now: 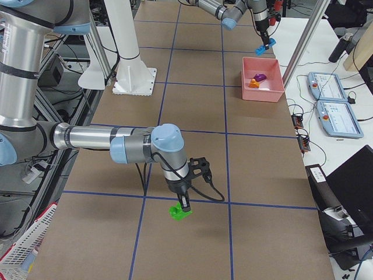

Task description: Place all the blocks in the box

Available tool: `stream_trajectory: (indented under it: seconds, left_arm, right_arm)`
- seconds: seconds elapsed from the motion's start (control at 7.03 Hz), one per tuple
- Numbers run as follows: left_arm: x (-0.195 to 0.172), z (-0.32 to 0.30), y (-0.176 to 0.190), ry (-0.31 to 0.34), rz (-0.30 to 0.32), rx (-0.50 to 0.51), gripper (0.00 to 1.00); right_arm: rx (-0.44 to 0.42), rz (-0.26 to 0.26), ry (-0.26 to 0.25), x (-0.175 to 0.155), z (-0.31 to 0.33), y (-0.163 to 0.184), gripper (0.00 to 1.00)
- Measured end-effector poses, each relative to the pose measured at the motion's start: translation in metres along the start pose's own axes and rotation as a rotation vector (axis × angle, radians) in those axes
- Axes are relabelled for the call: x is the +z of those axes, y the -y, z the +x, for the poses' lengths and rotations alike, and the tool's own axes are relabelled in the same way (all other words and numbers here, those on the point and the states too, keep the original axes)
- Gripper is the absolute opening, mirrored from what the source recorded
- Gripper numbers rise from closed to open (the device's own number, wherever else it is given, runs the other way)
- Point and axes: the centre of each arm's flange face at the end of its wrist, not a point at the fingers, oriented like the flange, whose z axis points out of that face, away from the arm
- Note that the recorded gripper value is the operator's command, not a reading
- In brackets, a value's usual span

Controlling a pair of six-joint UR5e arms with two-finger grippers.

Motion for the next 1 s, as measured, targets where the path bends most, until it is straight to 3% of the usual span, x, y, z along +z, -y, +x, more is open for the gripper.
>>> stream_trajectory:
  seconds: [0.43, 0.57, 0.71, 1.0]
  left_arm:
    - [0.018, 0.019, -0.027, 0.013, 0.033, 0.03, 1.0]
    - [0.015, 0.018, -0.024, 0.013, 0.041, 0.028, 1.0]
    - [0.006, 0.01, -0.011, 0.011, 0.039, 0.018, 1.0]
    - [-0.02, -0.029, 0.027, -0.002, -0.033, -0.03, 1.0]
  right_arm:
    - [0.054, 0.11, 0.014, -0.075, -0.005, 0.12, 0.0]
    - [0.101, 0.149, 0.042, -0.102, -0.014, 0.16, 0.0]
    - [0.156, 0.193, 0.097, -0.127, -0.03, 0.198, 0.0]
    - [0.257, 0.245, 0.27, -0.173, -0.097, 0.27, 0.0]
